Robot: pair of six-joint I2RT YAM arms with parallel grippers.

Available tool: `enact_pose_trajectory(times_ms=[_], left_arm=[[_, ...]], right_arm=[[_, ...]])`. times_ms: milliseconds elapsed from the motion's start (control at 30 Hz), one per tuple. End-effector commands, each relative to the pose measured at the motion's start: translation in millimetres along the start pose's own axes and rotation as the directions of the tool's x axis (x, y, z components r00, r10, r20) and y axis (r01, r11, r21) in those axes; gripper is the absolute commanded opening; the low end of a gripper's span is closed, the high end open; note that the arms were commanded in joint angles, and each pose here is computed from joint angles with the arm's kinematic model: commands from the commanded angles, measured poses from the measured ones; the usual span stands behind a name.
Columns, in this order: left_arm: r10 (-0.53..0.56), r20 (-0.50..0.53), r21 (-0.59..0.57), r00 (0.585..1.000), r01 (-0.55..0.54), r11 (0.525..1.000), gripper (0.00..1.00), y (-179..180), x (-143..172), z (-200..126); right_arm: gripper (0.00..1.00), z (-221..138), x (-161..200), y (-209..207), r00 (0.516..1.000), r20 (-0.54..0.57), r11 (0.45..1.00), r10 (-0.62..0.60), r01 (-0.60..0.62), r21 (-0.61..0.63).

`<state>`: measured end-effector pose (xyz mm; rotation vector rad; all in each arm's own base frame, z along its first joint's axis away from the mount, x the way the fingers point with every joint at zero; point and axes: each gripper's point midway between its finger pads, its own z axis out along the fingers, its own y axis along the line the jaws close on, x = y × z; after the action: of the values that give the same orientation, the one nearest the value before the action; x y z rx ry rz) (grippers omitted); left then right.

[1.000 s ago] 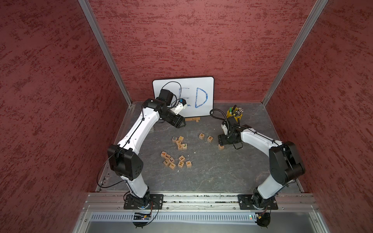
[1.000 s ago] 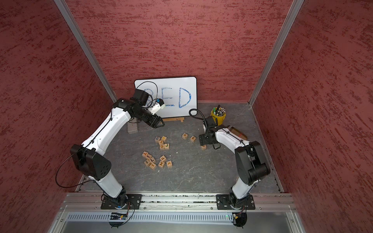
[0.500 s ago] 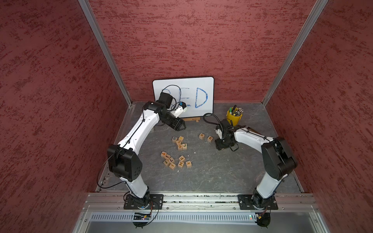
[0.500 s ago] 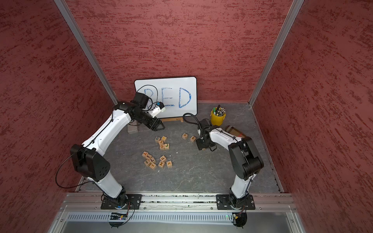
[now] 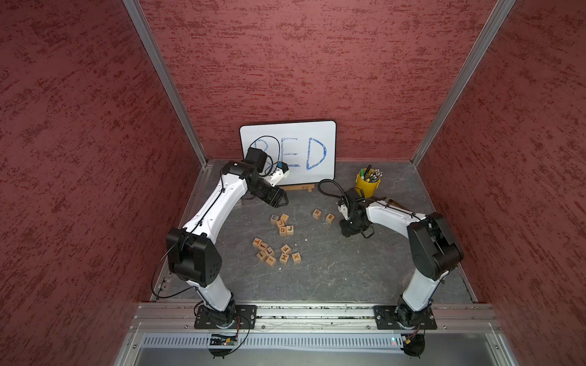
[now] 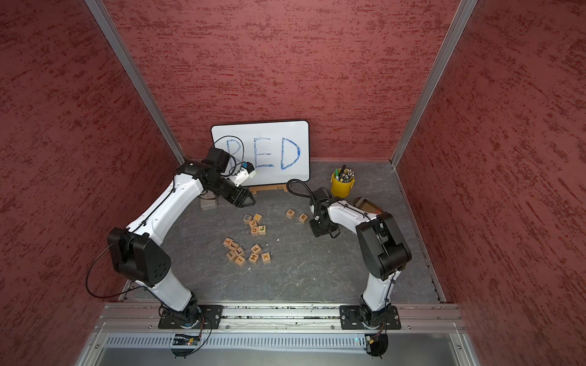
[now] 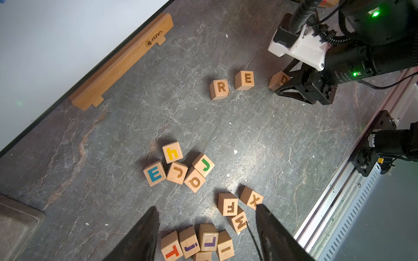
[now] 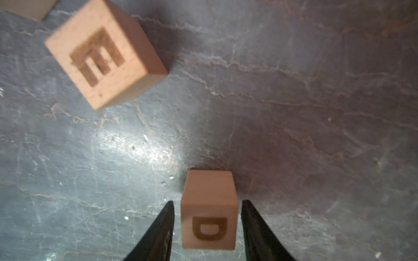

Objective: Assemble the uppercase word "red" with letter blocks
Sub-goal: Move the letter block to the center of the board.

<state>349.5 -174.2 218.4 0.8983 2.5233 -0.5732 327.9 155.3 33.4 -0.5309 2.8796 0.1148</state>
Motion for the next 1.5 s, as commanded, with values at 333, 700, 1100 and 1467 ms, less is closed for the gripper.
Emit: enact_pose_trajectory(times_ms=[333, 700, 1100, 1467], left_arm=[[0.024, 0.034, -0.001, 0.999, -0.024, 1.0, 0.69, 3.7, -2.2, -8.3], [0.012, 0.031, 0.015, 0.999, -0.013, 1.0, 0.7, 5.0, -1.0, -5.3], [0.012, 0.004, 0.004, 1.0, -0.012, 1.0, 0.7, 12.0, 5.6, -4.5], [-0.007, -0.007, -0.032, 1.0, 0.006, 0.999, 0.7, 32.3, 7.4, -13.8]], right_arm=[[0.38, -0.6, -17.8, -1.9, 0.994, 0.048, 0.995, -0.101, 0.1, 0.031], [0.21, -0.6, -30.7, 6.2, 0.979, 0.082, 0.982, -0.187, 0.188, -0.004], [0.17, 2.8, -48.1, 6.9, 0.95, 0.129, 0.958, -0.286, 0.284, 0.032], [0.2, -1.2, -57.3, 16.5, 0.936, 0.11, 0.942, -0.334, 0.334, 0.025]])
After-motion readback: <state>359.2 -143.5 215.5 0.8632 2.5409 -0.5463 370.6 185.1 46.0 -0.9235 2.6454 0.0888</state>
